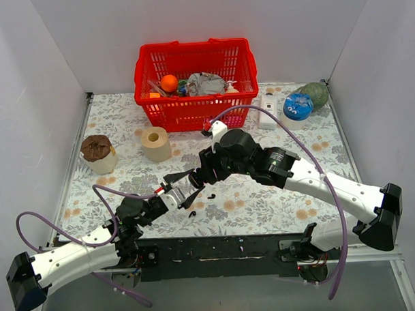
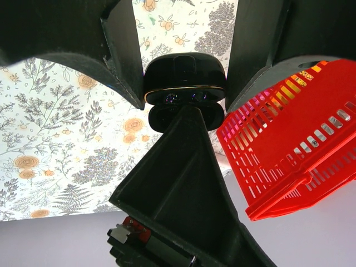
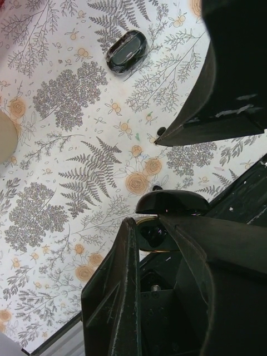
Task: Insert the wireless bluetooth earbuds into the charging case
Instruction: Open the charging case, then adjust the charging case.
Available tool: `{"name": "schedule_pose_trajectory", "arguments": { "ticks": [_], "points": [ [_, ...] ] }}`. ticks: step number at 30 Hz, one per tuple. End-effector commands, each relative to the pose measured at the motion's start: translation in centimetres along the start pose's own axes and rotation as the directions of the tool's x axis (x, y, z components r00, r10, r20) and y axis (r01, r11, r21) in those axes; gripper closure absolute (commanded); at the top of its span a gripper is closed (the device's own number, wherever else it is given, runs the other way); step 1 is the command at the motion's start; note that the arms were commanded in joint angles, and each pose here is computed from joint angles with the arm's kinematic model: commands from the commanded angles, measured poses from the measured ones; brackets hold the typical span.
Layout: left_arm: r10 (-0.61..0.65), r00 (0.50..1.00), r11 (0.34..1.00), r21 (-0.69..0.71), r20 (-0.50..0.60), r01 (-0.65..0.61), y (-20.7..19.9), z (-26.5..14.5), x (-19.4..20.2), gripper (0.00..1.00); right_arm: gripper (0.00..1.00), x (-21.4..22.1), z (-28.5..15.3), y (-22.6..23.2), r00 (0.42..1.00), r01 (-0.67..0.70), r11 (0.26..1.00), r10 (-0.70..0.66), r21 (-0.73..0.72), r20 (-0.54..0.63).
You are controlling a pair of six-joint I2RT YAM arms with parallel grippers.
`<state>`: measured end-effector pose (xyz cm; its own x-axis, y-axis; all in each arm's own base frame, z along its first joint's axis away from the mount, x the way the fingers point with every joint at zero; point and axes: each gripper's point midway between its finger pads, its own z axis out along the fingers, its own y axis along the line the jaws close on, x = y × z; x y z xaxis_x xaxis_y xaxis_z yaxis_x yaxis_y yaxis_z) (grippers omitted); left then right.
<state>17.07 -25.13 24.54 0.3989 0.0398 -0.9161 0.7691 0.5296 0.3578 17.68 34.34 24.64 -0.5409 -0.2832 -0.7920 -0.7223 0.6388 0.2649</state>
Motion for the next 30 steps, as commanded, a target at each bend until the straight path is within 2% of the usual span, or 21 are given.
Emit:
{"name": "schedule_pose_trajectory", "arguments": {
  "ticks": [1,8,11,14,18,20,21,24,25,27,28,29,30],
  "points": [
    [0.000,0.998,1.000,-0.020,0.063,0.002,0.7,0.3,-2.2,1.00,0.40,-1.1,-0.1,0.9,0.999,0.002,0.999,-0.001,-0.041,0.033],
    [-0.002,0.998,1.000,-0.020,0.064,0.003,0.7,0.3,-2.2,1.00,0.50,-0.8,-0.1,0.7,0.999,-0.020,0.997,0.022,-0.069,0.032],
    [-0.005,0.998,1.000,-0.023,0.067,0.006,0.7,0.2,-2.2,1.00,0.58,-0.9,-0.1,0.7,0.998,-0.034,0.996,0.038,-0.085,0.041],
    [-0.008,0.998,1.000,-0.023,0.065,0.009,0.7,0.2,-2.0,1.00,0.70,-0.7,-0.1,1.1,0.999,-0.036,0.993,0.040,-0.116,0.034],
    [-0.017,0.998,0.999,-0.034,0.056,0.019,0.8,0.2,-1.8,1.00,0.98,-0.9,-0.5,1.0,0.998,-0.032,0.993,0.038,-0.114,0.051],
    [-0.037,0.999,0.997,-0.067,0.040,0.039,1.4,0.3,-1.6,0.97,0.99,-0.9,-0.7,0.7,0.998,-0.019,0.995,0.025,-0.099,0.053],
    [-0.067,0.997,0.992,-0.103,0.027,0.069,1.9,0.3,-1.3,0.81,0.99,-1.2,-1.0,0.7,0.998,-0.013,0.995,0.020,-0.101,0.063],
    [-0.122,0.992,0.982,-0.150,-0.014,0.119,2.5,0.5,-0.6,0.67,0.99,-1.9,-1.7,0.0,0.996,0.018,0.998,-0.013,-0.060,0.087],
    [-0.136,0.990,0.976,-0.174,-0.027,0.129,2.8,0.4,-0.3,0.56,0.99,-2.2,-2.0,0.0,0.995,0.028,0.998,-0.022,-0.057,0.094],
    [-0.163,0.986,0.966,-0.208,-0.033,0.153,3.3,0.4,0.0,0.41,0.99,-2.5,-2.6,-0.1,0.994,0.052,0.997,-0.046,-0.050,0.102],
    [-0.189,0.981,0.953,-0.246,-0.031,0.176,3.8,0.2,0.1,0.25,0.99,-2.8,-2.8,-0.3,0.993,0.058,0.997,-0.054,-0.040,0.110],
    [-0.199,0.979,0.948,-0.261,-0.035,0.183,4.0,0.2,0.2,0.02,0.99,-3.0,-3.2,-0.4,0.992,0.068,0.997,-0.064,-0.034,0.113],
    [-0.208,0.978,0.942,-0.276,-0.032,0.192,4.3,0.2,0.1,0.02,0.99,-3.1,-3.5,-0.4,0.990,0.079,0.996,-0.075,-0.030,0.117]
  ]
}}
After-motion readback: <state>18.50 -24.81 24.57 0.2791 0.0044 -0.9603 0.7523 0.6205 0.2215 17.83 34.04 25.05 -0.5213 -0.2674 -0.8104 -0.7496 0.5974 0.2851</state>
